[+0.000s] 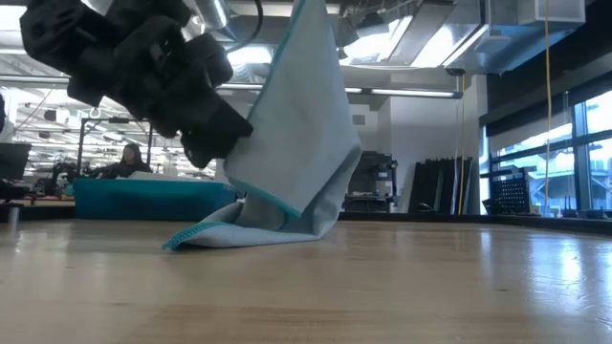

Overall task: Fold microfiber towels
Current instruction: Fold the light blue towel

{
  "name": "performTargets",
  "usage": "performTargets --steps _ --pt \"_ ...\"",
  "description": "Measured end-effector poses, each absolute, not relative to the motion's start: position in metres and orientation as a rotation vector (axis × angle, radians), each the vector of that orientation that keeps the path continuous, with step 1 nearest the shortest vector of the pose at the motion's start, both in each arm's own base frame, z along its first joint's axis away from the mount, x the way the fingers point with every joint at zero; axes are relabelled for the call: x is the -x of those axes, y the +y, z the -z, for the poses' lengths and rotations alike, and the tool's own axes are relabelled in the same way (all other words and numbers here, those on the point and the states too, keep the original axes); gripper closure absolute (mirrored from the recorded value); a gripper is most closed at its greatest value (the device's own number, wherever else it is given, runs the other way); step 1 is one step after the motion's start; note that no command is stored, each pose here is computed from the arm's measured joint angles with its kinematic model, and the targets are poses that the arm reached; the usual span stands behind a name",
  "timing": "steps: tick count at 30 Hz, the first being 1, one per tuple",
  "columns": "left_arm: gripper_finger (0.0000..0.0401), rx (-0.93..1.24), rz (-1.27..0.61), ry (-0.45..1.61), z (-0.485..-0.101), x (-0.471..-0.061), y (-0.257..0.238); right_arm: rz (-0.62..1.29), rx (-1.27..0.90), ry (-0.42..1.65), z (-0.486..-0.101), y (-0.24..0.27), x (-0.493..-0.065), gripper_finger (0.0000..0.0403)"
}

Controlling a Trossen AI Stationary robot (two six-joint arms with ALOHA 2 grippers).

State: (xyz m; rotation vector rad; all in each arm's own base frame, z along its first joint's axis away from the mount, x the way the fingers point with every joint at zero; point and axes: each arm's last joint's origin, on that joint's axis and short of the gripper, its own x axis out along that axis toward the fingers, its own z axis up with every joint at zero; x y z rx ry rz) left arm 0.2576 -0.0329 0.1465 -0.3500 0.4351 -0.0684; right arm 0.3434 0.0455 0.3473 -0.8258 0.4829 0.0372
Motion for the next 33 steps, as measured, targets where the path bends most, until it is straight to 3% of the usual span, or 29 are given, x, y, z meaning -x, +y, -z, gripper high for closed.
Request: performTargets --steps 18,33 --pt "0.0214 0.403 0.109 0.426 -0.146 -0.256 -0.057 -0.041 0.826 0.519 -0.344 0.042 -0.342 0.0396" --pt "0.0288 0.411 -0.034 0.496 -0.137 -0.253 -0.053 0.012 0.769 0.534 -0.345 0.027 -0.343 0.0396"
